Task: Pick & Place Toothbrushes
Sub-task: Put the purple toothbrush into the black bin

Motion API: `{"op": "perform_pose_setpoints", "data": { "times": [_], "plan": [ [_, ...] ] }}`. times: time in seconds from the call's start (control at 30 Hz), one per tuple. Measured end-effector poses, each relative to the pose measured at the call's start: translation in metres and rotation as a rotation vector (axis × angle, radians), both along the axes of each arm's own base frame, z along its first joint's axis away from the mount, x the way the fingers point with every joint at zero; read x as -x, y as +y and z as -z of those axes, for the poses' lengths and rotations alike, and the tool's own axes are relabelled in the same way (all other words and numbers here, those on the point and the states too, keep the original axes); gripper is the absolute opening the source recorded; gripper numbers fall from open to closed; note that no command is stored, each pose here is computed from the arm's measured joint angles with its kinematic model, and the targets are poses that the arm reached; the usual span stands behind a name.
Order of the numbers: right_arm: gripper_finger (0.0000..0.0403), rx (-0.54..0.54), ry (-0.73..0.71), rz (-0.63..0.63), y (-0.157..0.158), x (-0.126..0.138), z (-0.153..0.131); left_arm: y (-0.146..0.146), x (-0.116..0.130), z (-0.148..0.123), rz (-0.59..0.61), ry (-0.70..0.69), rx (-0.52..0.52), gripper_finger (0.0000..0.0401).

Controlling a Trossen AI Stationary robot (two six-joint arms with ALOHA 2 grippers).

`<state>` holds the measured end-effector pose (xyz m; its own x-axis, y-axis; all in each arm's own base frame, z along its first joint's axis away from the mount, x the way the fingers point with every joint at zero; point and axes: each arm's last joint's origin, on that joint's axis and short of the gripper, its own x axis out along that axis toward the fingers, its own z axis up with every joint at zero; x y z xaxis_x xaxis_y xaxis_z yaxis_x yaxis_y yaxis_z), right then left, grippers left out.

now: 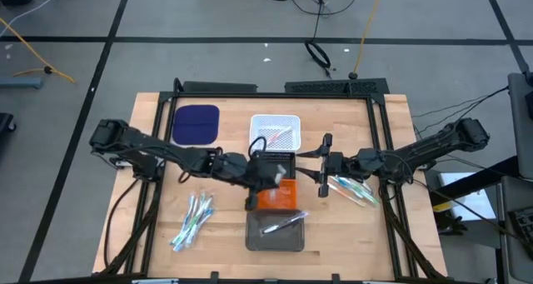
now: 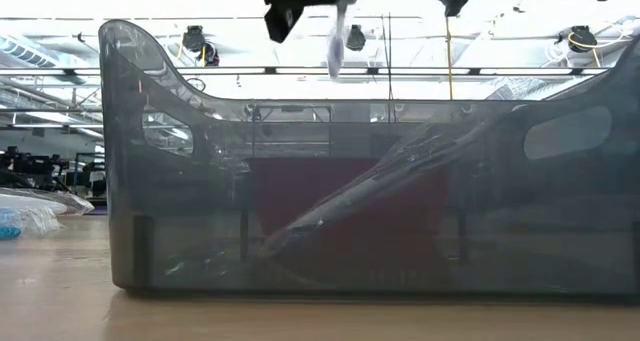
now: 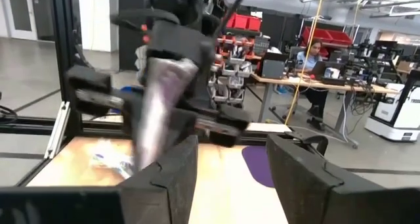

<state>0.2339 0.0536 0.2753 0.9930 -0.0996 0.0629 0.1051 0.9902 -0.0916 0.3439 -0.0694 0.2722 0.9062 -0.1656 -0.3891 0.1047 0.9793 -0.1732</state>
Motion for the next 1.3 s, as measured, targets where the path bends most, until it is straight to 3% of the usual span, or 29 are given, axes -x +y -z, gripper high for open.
{"op": "perform_pose_setpoints", "data": {
  "times": [0.13, 0.93, 1.3],
  "plan": [
    [0.0169, 0.003, 0.011, 0.001, 0.0, 0.0, 0.001, -0.01, 0.004, 0.004, 0.057, 0.059, 0.045, 0.0003],
    [0.0161, 0.015, 0.056, 0.004, 0.0, 0.0, 0.005, -0.055, -0.003, 0.061, 0.07, 0.355, 0.303, 0.0004],
    [0.0161, 0.021, 0.076, 0.003, 0.0, 0.0, 0.007, -0.064, 0.002, 0.063, 0.087, 0.387, 0.302, 0.0015]
  ]
}}
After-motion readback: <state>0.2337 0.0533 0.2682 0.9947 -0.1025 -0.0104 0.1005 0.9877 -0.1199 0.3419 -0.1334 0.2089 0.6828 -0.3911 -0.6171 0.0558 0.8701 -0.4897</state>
